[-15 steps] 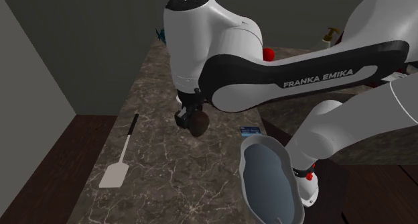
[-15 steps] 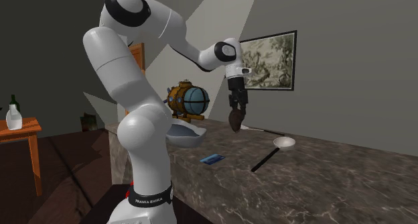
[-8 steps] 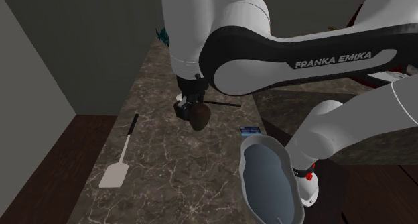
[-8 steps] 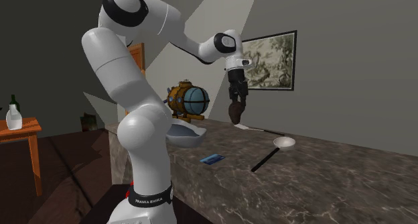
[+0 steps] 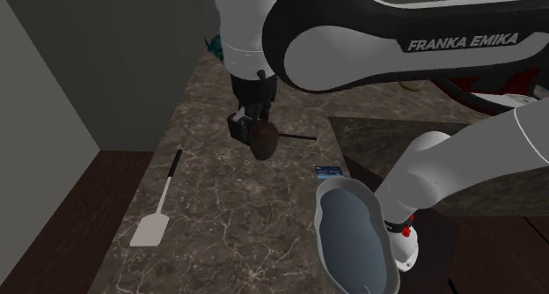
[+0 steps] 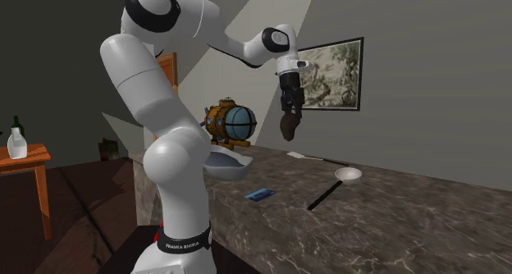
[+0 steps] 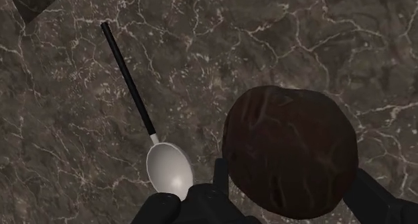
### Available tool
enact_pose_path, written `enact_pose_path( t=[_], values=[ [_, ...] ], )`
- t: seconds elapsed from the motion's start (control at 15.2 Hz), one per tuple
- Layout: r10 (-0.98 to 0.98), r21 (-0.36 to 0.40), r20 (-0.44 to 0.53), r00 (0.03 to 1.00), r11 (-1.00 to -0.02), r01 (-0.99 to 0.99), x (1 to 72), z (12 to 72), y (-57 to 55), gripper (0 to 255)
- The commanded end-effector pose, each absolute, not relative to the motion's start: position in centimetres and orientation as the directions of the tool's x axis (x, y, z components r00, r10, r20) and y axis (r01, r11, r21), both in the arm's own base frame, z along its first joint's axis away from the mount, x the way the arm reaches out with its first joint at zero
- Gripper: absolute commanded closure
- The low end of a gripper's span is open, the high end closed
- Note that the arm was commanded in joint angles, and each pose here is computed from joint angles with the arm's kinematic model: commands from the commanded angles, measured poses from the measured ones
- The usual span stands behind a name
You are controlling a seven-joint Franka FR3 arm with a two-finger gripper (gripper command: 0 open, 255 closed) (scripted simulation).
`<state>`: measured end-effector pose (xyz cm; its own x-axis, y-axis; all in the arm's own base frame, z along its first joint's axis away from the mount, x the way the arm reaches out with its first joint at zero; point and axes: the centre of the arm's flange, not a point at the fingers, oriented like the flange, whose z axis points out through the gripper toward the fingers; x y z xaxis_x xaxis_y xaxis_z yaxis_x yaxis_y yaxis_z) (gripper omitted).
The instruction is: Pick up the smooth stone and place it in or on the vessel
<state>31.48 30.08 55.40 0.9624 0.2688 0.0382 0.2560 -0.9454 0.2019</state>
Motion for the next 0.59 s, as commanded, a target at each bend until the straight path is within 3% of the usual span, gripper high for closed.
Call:
enact_pose_path(
  t=[0.0,0.53],
  values=[
    [0.269,0.202,0.038,0.962,-0.945,0.256,31.4,56.5,30.1,255],
    [0.269,0.202,0.038,0.962,-0.945,0.256,20.9,57.2,28.9,255]
  ],
)
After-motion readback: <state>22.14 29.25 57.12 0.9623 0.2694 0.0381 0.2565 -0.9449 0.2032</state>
